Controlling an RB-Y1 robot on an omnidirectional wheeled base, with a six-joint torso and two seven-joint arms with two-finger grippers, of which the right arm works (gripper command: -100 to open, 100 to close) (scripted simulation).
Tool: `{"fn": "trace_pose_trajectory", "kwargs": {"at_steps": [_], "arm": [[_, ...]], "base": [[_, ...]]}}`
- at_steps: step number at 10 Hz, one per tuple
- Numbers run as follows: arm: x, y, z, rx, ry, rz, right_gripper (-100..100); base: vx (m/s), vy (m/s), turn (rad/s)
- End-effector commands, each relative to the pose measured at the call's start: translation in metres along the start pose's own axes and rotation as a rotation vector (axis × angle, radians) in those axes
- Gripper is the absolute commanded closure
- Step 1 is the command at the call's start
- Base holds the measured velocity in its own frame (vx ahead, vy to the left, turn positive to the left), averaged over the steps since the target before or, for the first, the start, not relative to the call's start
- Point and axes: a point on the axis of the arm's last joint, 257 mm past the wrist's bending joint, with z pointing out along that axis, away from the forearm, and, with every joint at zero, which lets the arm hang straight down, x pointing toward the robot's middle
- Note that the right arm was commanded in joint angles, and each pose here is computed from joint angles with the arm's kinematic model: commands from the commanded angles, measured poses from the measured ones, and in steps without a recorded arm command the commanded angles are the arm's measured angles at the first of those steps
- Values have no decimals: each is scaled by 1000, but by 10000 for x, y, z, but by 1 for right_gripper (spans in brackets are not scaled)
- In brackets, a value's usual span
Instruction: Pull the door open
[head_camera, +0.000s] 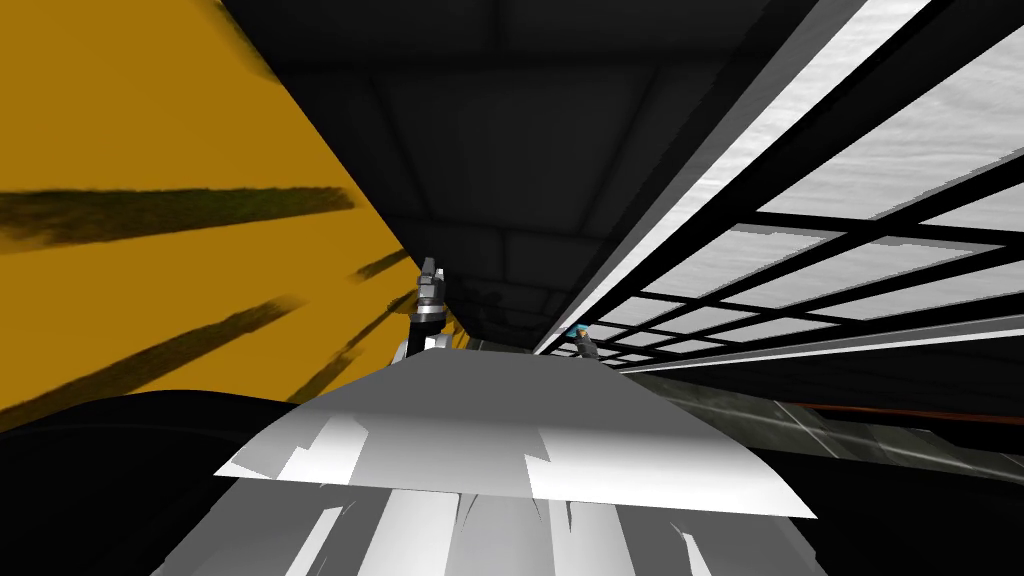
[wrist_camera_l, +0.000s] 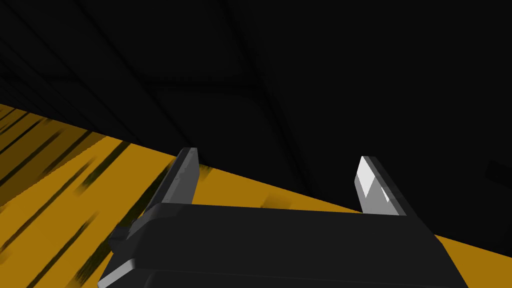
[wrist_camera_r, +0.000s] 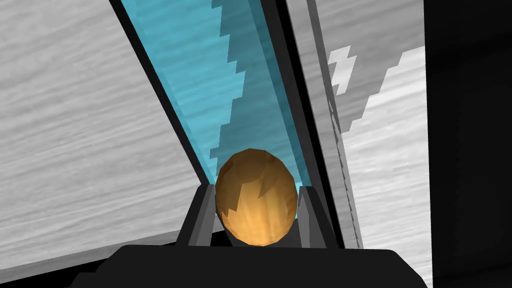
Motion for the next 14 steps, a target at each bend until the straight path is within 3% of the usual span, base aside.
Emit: {"fn": "trace_pose_trajectory", "kwargs": {"at_steps": [1, 10, 14], "arm": [[-2, 1, 10, 3, -4, 38, 100], [-43, 17, 127, 19, -36, 324, 100], [-51, 20, 157, 22, -45, 413, 100]], "base": [[-45, -7, 38], [-55, -17, 54], [-39, -11, 36]]}}
